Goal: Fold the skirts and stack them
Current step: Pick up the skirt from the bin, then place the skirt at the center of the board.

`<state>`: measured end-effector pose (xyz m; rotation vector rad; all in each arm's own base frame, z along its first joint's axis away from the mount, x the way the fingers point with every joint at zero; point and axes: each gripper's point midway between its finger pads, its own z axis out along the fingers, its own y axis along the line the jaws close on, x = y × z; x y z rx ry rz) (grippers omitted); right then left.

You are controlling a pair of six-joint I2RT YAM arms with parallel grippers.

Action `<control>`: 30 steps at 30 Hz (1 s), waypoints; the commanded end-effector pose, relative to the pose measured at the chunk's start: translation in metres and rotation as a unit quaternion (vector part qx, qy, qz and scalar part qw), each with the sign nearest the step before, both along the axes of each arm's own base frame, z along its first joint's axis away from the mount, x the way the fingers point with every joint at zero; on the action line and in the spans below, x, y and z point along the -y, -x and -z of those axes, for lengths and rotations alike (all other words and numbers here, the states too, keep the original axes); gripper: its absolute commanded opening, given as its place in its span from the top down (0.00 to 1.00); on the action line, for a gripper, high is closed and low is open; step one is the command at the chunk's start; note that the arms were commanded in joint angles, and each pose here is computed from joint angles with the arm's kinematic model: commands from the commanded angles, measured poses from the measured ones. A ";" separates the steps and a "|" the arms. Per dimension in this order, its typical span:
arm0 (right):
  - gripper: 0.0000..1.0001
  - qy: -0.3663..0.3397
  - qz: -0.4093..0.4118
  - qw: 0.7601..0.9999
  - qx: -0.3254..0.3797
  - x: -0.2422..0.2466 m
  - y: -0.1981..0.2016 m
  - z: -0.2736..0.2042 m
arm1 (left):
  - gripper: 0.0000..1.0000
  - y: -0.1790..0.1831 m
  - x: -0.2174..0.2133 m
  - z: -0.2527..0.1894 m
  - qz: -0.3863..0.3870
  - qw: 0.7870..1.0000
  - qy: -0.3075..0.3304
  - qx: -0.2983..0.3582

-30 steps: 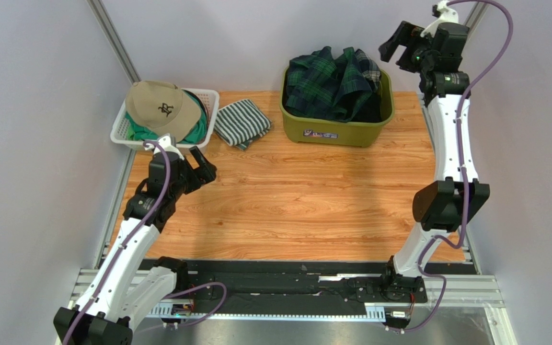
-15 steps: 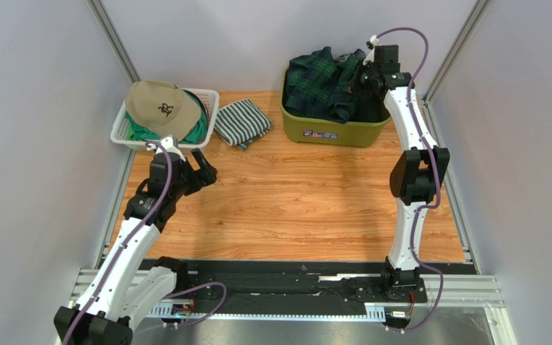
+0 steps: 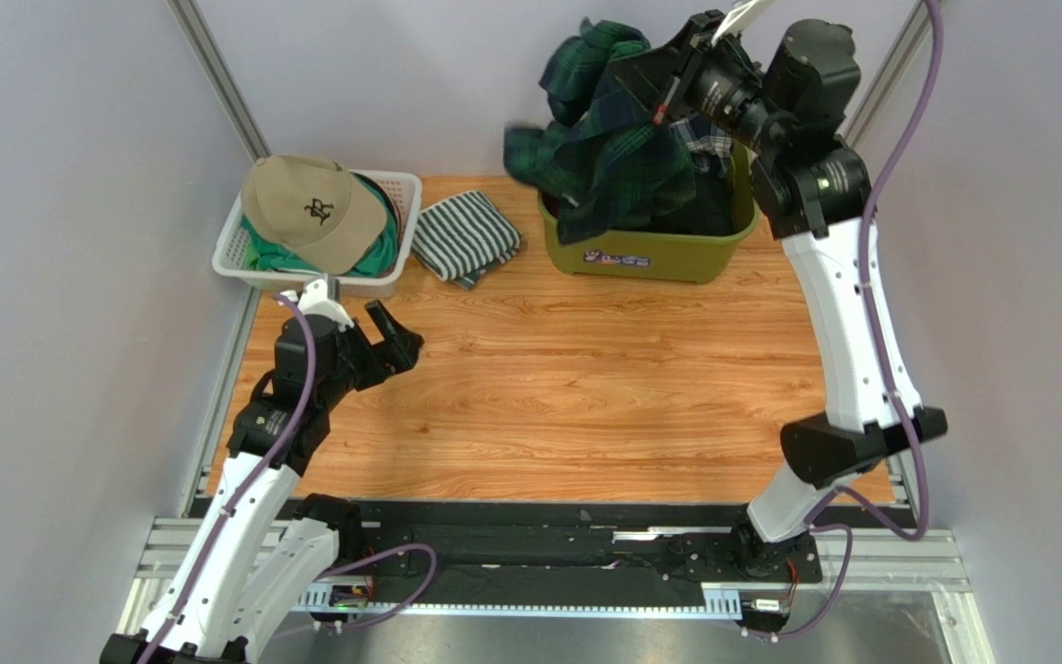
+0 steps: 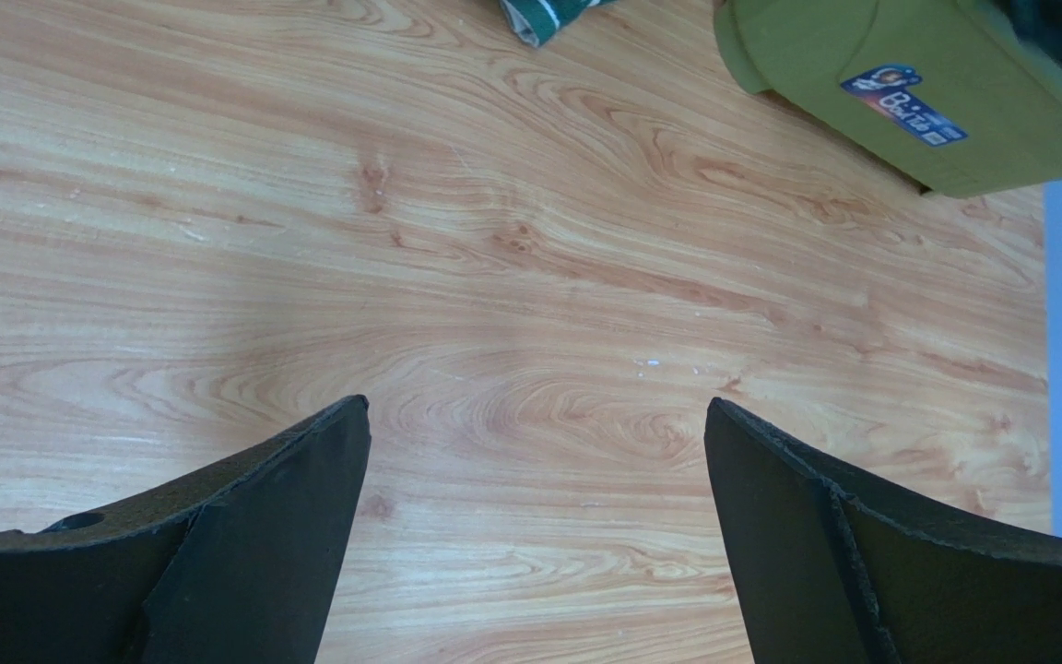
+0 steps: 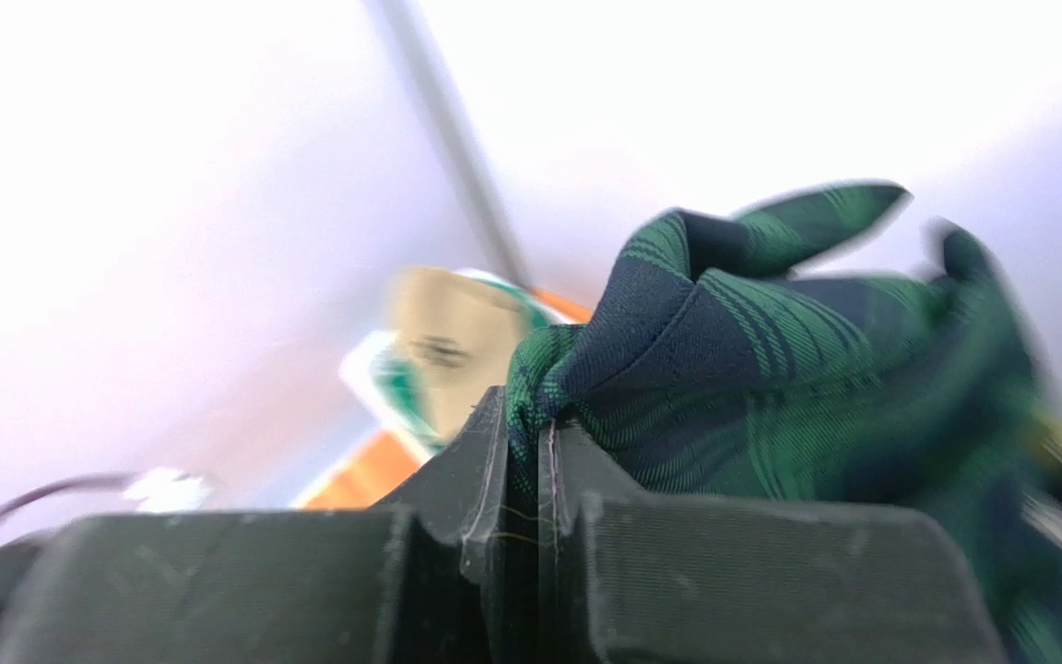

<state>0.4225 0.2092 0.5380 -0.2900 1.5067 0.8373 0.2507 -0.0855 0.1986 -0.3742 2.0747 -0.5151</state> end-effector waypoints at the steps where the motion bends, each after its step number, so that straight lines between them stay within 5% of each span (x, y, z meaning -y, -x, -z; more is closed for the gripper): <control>1: 1.00 -0.043 -0.096 0.982 0.160 -0.022 0.114 -0.105 | 0.01 0.005 0.005 -0.010 0.009 0.999 0.021 0.022; 7: 1.00 -0.082 -0.195 0.957 0.200 -0.036 0.195 -0.133 | 0.01 0.013 0.001 -0.013 -0.001 0.999 0.026 0.024; 12: 1.00 -0.084 -0.190 0.968 0.144 -0.042 0.185 -0.103 | 0.01 0.022 -0.004 -0.009 -0.017 0.999 0.032 0.014; 19: 1.00 -0.061 0.058 0.996 -0.018 0.002 0.099 0.044 | 0.01 0.030 -0.006 -0.004 -0.019 0.999 0.033 0.004; 26: 1.00 0.048 0.206 0.944 -0.255 0.047 0.075 0.305 | 0.01 0.024 0.008 0.011 0.012 0.999 0.038 -0.034; 30: 1.00 0.103 0.215 0.907 -0.346 0.059 0.090 0.386 | 0.01 0.014 0.038 0.017 0.079 0.993 0.074 -0.043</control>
